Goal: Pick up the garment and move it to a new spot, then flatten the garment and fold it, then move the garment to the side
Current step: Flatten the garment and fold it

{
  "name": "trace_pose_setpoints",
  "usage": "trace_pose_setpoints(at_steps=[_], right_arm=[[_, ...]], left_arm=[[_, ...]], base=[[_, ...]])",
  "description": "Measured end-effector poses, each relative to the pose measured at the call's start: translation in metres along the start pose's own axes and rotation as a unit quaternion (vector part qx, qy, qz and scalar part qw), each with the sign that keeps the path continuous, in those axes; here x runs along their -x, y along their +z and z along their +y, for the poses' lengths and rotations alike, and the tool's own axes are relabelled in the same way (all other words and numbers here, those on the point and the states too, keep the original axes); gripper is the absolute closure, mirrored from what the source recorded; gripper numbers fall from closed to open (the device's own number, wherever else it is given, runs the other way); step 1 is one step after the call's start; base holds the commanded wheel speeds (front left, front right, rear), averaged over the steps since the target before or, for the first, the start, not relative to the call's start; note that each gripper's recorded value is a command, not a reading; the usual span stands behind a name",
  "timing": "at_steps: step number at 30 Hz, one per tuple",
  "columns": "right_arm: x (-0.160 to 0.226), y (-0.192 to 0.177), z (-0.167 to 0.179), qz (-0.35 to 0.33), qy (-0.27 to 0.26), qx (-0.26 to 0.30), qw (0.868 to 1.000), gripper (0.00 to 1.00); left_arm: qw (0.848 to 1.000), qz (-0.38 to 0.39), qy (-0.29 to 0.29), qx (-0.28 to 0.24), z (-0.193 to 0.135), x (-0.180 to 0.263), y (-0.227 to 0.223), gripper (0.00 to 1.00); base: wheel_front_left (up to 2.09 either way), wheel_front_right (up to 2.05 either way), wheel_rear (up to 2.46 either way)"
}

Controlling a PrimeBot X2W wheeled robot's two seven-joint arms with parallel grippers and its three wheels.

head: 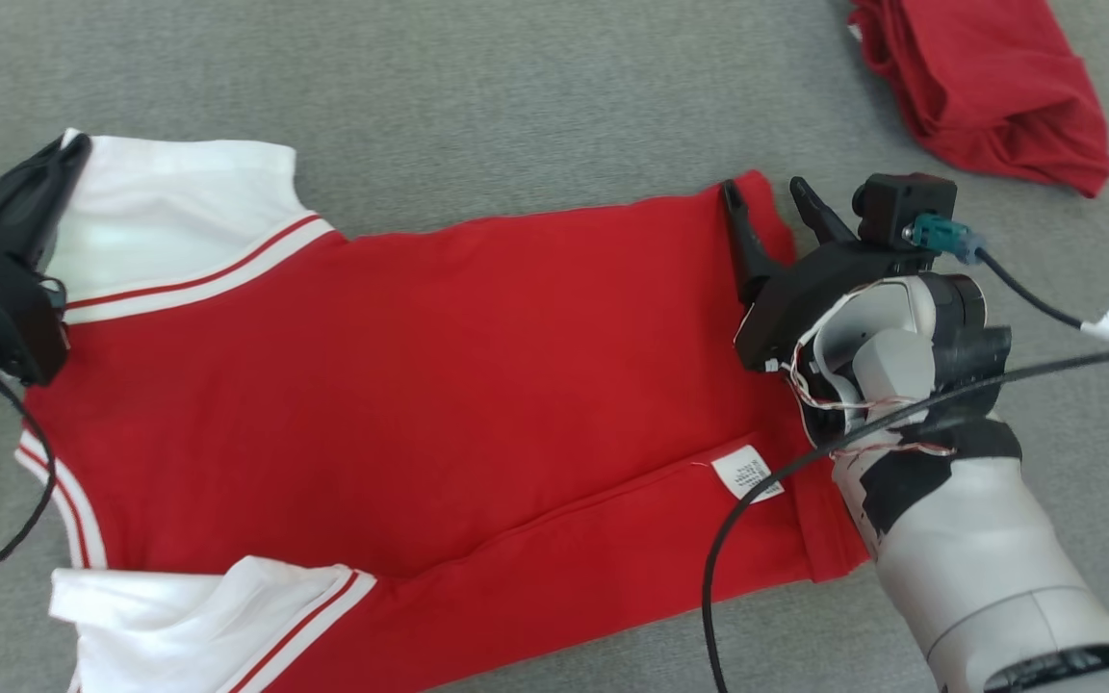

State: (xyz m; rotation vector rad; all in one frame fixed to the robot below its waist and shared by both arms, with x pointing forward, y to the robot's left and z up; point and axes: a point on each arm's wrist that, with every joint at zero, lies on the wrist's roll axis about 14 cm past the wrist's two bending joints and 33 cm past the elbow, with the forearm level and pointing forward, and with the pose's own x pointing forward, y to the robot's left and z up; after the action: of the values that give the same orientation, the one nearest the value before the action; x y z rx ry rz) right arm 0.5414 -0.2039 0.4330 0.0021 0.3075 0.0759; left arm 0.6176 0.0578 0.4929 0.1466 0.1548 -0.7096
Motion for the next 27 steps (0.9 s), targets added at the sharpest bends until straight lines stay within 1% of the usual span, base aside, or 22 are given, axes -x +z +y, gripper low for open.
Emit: trace_pose_setpoints(at_steps=[1,2,3,4,5,8,12,16,18,22,27], right_arm=[[-0.003,-0.001,0.001,0.007,0.001,0.000,1.000,0.04],[-0.006,-0.002,0.002,0.014,0.001,0.001,1.000,0.38],[-0.008,-0.005,0.002,0.025,0.001,0.003,1.000,0.55],[-0.010,-0.010,0.002,0.042,0.001,0.007,0.999,0.88],[-0.011,-0.011,0.003,0.046,0.002,0.009,0.999,1.00],[-0.017,-0.005,0.005,0.040,0.004,0.012,0.999,1.00],[-0.015,0.010,0.003,0.003,0.000,0.018,1.000,1.00],[-0.006,0.021,0.006,-0.025,0.003,0.024,0.999,1.00],[0.002,0.020,0.008,-0.031,0.005,0.024,0.999,1.00],[0.013,0.023,0.009,-0.047,0.007,0.015,0.999,1.00],[0.029,0.039,0.014,-0.092,0.015,-0.006,0.996,1.00]], left_arm=[[1.000,-0.005,-0.001,-0.001,-0.001,0.002,0.002,1.00],[1.000,-0.010,-0.002,-0.001,-0.001,0.004,0.005,1.00],[1.000,-0.013,-0.002,-0.001,-0.001,0.005,0.007,1.00],[1.000,-0.017,-0.002,-0.001,-0.002,0.007,0.008,1.00],[1.000,-0.020,-0.002,-0.001,-0.003,0.008,0.010,1.00],[1.000,-0.028,-0.002,-0.002,-0.004,0.012,0.014,1.00],[0.999,-0.046,0.004,-0.005,-0.004,0.020,0.023,1.00],[0.997,-0.080,0.001,0.001,-0.017,0.031,0.040,1.00],[0.995,-0.096,0.001,0.008,-0.023,0.040,0.047,1.00],[0.993,-0.118,0.007,0.019,-0.032,0.056,0.055,1.00],[0.989,-0.142,0.018,0.033,-0.049,0.086,0.059,1.00]], base=[[0.00,0.00,0.00],[0.00,0.00,0.00],[0.00,0.00,0.00],[0.00,0.00,0.00],[0.00,0.00,0.00],[0.00,0.00,0.00],[0.00,0.00,0.00],[0.00,0.00,0.00],[0.00,0.00,0.00],[0.00,0.00,0.00],[0.00,0.00,0.00]])
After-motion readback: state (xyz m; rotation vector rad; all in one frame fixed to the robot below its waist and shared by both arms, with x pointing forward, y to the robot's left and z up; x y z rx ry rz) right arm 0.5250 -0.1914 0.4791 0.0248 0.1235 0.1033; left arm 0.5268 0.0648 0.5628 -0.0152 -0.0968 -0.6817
